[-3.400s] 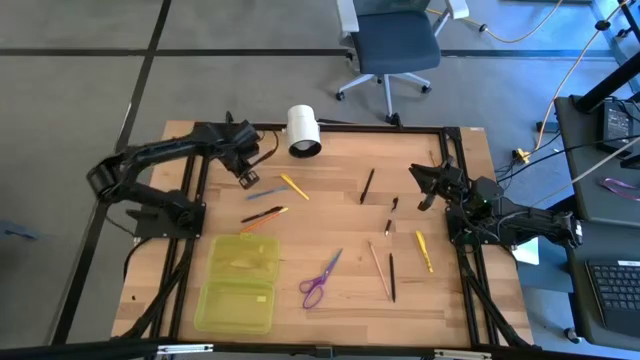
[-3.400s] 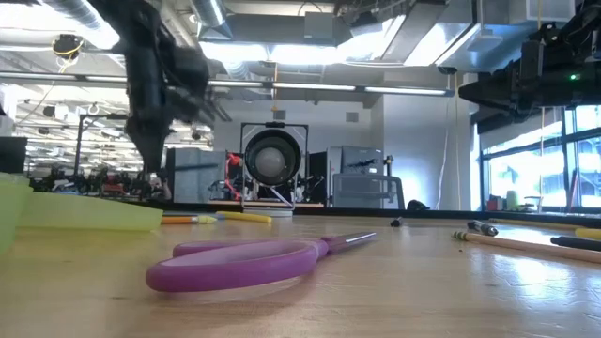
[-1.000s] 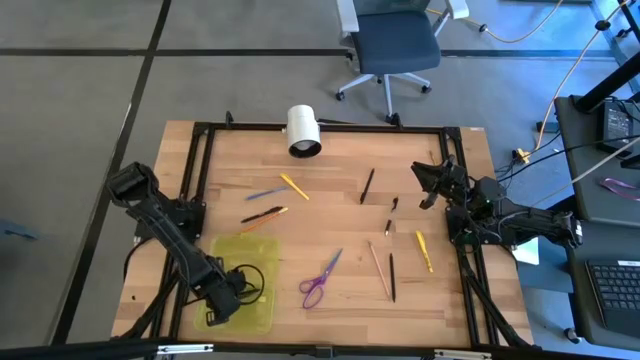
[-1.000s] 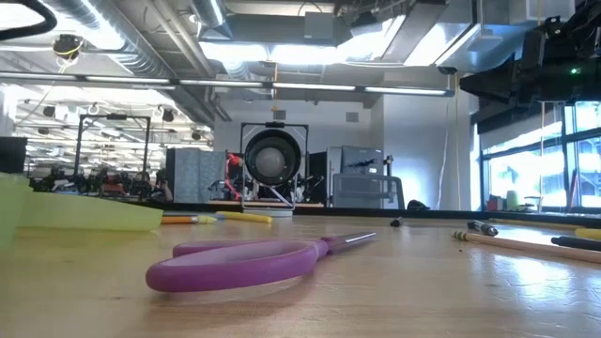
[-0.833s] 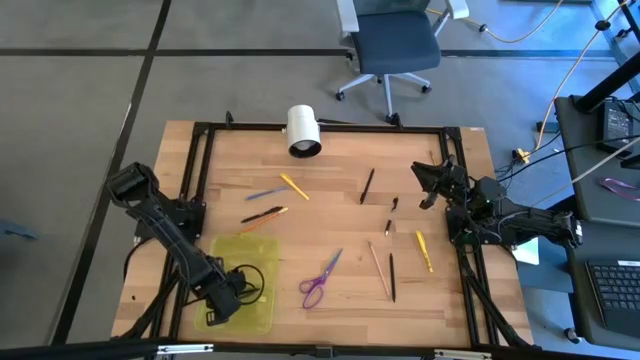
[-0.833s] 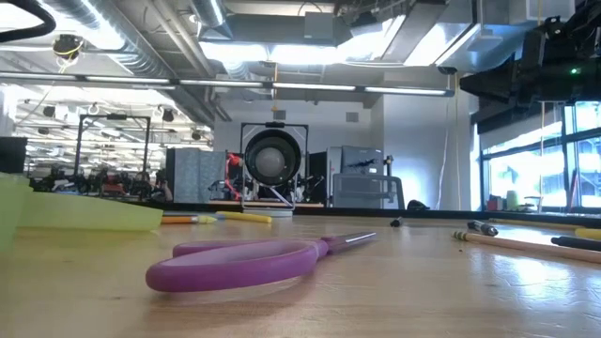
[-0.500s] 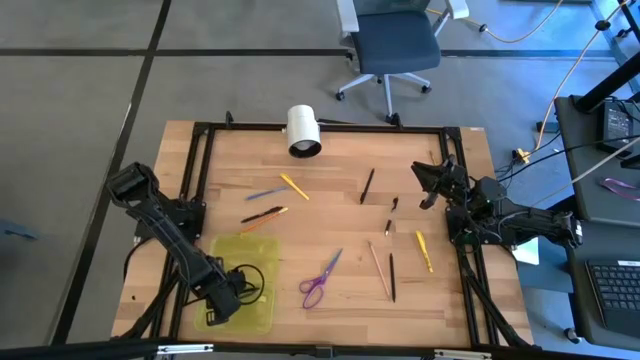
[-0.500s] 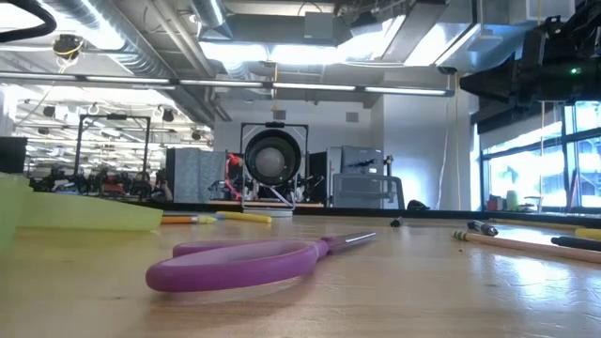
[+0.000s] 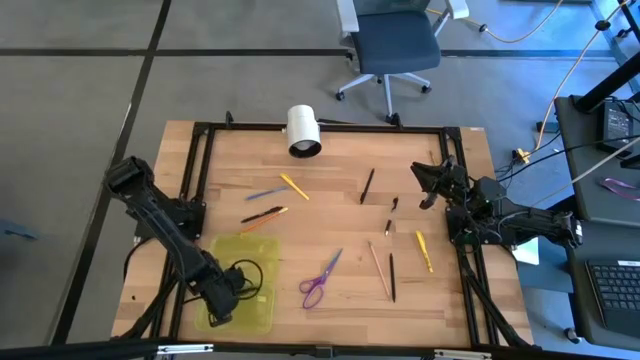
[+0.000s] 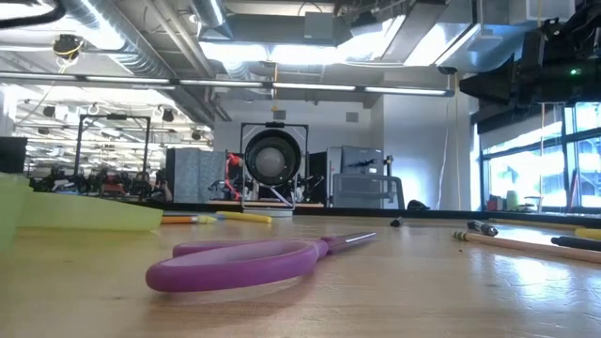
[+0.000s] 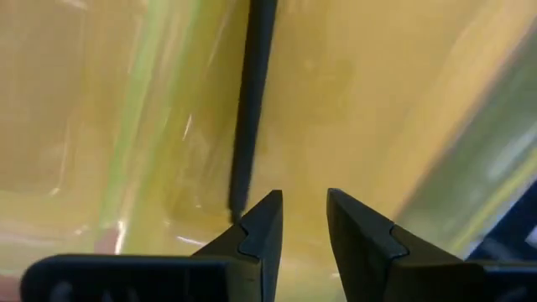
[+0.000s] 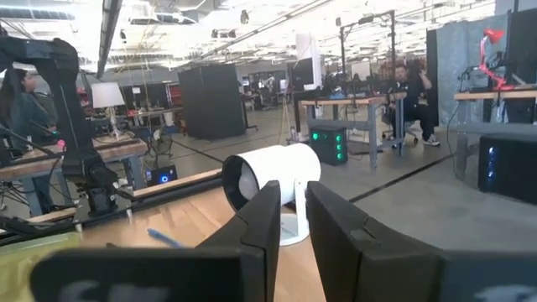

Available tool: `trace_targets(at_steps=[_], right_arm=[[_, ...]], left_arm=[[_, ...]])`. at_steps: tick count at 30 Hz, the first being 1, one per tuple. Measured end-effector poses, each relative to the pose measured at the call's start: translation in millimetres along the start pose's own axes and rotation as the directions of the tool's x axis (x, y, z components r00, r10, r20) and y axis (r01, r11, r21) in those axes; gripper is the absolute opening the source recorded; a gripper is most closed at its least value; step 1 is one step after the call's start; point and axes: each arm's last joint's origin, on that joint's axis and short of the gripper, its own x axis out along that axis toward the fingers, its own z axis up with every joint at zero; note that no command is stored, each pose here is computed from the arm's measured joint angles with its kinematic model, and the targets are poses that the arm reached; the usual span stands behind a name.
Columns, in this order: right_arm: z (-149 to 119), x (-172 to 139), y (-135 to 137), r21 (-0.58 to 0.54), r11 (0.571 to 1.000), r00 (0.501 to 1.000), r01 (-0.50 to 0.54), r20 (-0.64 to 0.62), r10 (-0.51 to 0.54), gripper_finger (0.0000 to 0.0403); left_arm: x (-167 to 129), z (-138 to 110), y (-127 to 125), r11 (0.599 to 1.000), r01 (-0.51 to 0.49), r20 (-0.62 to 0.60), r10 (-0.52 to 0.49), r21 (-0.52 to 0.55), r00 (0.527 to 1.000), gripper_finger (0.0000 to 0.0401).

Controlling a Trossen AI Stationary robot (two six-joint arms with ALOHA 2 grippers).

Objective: Pick & place school supplies into a supply box
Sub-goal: Put the blue pen into the yellow supply box

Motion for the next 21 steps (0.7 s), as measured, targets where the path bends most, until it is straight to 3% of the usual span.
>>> trace_targets(at_steps=[3, 5, 12, 21], right_arm=[[0.0, 0.0, 0.0, -0.008, 1.0, 1.0, 0.0, 0.0, 0.0, 0.0067], [0.8, 0.0, 0.0, -0.056, 0.998, 1.0, 0.001, 0.007, 0.0, 0.0067], [-0.3, 0.1, -0.2, -0.053, 0.999, 1.0, 0.002, -0.003, -0.002, 0.0067], [-0.2, 0.1, -0.2, -0.038, 0.999, 1.0, 0.002, -0.002, -0.002, 0.0067]], left_arm=[[-11.0, 0.4, -1.3, 0.989, 0.056, 0.079, -0.045, -0.138, 0.996, 0.009], [-18.8, 0.3, -2.1, 0.979, 0.101, 0.123, -0.08, -0.175, 0.989, 0.009], [-39.4, 1.2, -2.4, 0.969, 0.202, 0.213, -0.169, -0.142, 0.962, 0.009], [-41.5, 4.2, -1.5, 0.976, 0.193, 0.299, -0.154, -0.104, 0.942, 0.0114]])
